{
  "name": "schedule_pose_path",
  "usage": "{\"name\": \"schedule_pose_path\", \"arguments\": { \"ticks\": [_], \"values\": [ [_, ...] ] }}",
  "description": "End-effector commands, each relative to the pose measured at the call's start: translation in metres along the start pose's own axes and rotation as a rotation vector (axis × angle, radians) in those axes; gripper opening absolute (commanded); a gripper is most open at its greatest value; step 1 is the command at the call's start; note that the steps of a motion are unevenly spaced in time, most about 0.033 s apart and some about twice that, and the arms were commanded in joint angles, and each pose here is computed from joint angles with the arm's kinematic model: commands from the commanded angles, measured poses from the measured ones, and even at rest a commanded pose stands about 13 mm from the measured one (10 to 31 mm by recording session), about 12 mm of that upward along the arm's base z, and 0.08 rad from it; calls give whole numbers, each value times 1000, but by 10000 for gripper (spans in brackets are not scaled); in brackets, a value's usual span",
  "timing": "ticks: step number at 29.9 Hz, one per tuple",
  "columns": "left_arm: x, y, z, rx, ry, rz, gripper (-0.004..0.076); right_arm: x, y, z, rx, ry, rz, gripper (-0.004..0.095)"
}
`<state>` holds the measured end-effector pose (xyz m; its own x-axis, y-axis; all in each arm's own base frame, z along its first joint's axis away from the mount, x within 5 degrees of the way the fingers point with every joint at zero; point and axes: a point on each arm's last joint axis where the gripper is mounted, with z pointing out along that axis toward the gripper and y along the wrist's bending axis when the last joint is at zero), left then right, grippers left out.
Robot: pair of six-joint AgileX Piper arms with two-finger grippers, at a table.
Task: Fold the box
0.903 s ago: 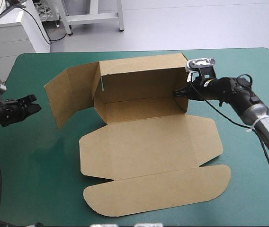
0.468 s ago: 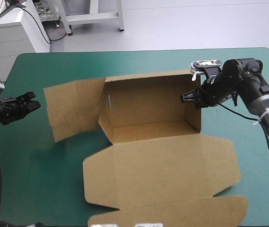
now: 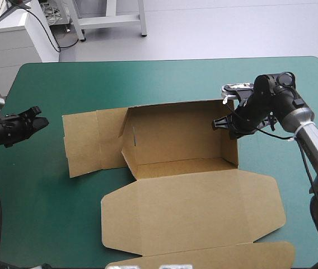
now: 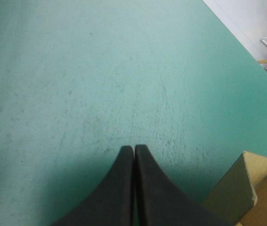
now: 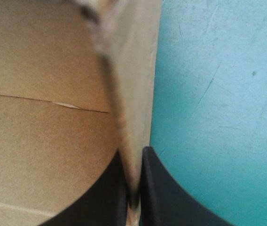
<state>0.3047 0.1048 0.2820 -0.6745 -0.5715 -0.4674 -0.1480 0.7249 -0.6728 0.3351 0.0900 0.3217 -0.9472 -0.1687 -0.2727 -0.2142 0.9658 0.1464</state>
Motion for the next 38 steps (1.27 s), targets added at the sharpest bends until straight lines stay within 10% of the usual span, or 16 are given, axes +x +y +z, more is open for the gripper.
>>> {"name": "schedule_pose_path", "arguments": {
  "ticks": [1, 16, 29, 38],
  "values": [
    [-7, -18, -13, 59, -65, 7, -8, -3, 0, 0, -6, -2, 3, -12],
    [-7, -18, -13, 57, -63, 9, -8, -28, -8, 26, 49, -129, -12, 2],
    [-7, -18, -13, 54, -63, 11, -8, -40, -2, -8, 42, -174, -13, 852],
    [-7, -18, -13, 52, -62, 13, -8, -42, 5, -80, 58, -313, 31, 895]
  ]
}}
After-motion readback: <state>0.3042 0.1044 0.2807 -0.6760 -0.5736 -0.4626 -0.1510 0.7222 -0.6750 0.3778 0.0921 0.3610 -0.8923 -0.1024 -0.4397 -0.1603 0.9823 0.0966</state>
